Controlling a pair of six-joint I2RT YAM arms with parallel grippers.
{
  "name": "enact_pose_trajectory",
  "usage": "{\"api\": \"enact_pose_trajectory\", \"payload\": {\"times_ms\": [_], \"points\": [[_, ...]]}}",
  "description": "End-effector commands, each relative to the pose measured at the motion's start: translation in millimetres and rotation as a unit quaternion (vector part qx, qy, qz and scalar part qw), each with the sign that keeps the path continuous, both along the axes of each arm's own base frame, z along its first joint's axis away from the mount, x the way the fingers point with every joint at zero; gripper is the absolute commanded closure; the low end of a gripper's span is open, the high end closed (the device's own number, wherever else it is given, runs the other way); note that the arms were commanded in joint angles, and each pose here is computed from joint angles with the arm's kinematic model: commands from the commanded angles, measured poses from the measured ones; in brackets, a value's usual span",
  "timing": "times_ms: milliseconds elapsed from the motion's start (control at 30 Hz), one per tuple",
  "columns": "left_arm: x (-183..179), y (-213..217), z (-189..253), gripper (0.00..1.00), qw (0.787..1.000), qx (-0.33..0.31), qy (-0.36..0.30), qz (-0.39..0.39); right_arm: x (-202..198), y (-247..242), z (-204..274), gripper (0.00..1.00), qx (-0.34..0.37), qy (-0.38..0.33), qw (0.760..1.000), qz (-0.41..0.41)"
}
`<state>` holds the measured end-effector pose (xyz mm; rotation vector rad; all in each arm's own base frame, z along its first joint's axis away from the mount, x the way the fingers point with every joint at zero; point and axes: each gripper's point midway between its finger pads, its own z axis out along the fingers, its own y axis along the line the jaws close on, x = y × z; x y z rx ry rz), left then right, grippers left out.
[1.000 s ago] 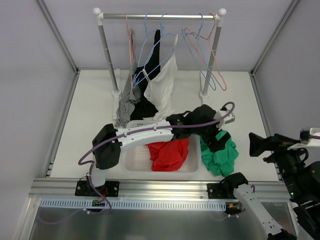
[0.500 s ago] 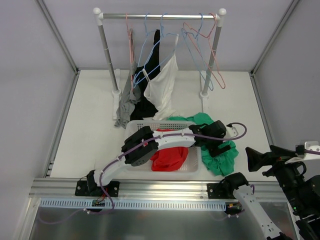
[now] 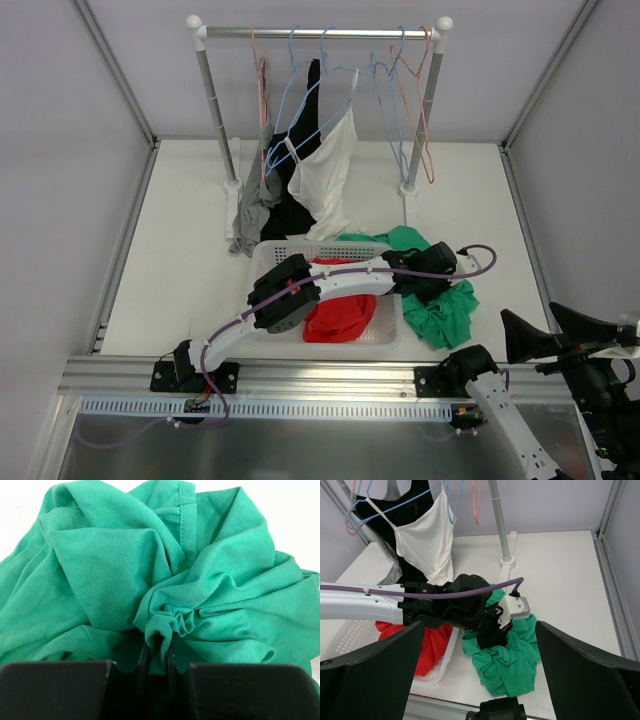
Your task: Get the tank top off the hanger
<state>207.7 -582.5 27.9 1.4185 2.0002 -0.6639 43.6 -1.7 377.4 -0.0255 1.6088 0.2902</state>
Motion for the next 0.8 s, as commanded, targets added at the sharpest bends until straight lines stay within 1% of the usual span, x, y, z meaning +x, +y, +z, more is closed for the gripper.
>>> {"api": "enact_pose_trajectory", "payload": {"times_ms": [0,33,67,200,333,467,500,533,600,633,700,733,767], "points": [[2.8,-7.9,43.6,1.00,1.000,-0.026,-0.010,0.012,-7.4,0.4,18.8,0.00,0.021,-0.041,0.999,0.004],[2.1,-13.5,74.1,1.00,0.998,-0.057,-0.006,0.020,-7.2,-0.6,18.8,0.00,0.022,-0.041,0.999,0.001],[2.8,-16.9,93.4,1.00,0.997,-0.075,-0.008,0.019,-7.3,-2.0,18.9,0.01,0.023,-0.042,0.999,-0.003],[5.0,-31.3,205.9,1.00,0.983,-0.181,-0.039,0.014,-14.3,-9.5,24.7,0.01,0.035,-0.058,0.998,-0.017],[10.1,-20.5,296.8,1.00,0.963,-0.258,-0.069,0.040,-23.4,-15.6,31.5,0.01,0.053,-0.079,0.995,-0.026],[7.9,-1.7,357.9,1.00,0.946,-0.306,-0.090,0.050,-30.4,-21.9,36.3,0.00,0.063,-0.096,0.993,-0.037],[13.2,5.2,368.4,1.00,0.942,-0.311,-0.104,0.067,-31.1,-22.7,37.4,0.01,0.064,-0.098,0.992,-0.039],[14.1,15.8,388.1,1.00,0.936,-0.323,-0.118,0.075,-32.6,-24.1,38.8,0.00,0.066,-0.102,0.992,-0.041],[18.8,29.4,401.4,1.00,0.931,-0.324,-0.139,0.092,-36.0,-26.6,42.1,0.01,0.070,-0.110,0.990,-0.044],[22.7,46.5,421.7,1.00,0.923,-0.333,-0.159,0.113,-36.6,-27.4,42.4,0.00,0.071,-0.110,0.990,-0.046],[28.1,65.0,432.3,1.00,0.917,-0.327,-0.185,0.132,-39.8,-28.7,44.9,0.01,0.073,-0.117,0.989,-0.046],[29.2,84.1,451.3,1.00,0.909,-0.334,-0.201,0.148,-41.0,-29.8,45.1,0.01,0.073,-0.119,0.989,-0.048],[28.5,93.9,459.7,1.00,0.905,-0.338,-0.207,0.154,-41.6,-31.6,45.4,0.01,0.074,-0.120,0.989,-0.052]]}}
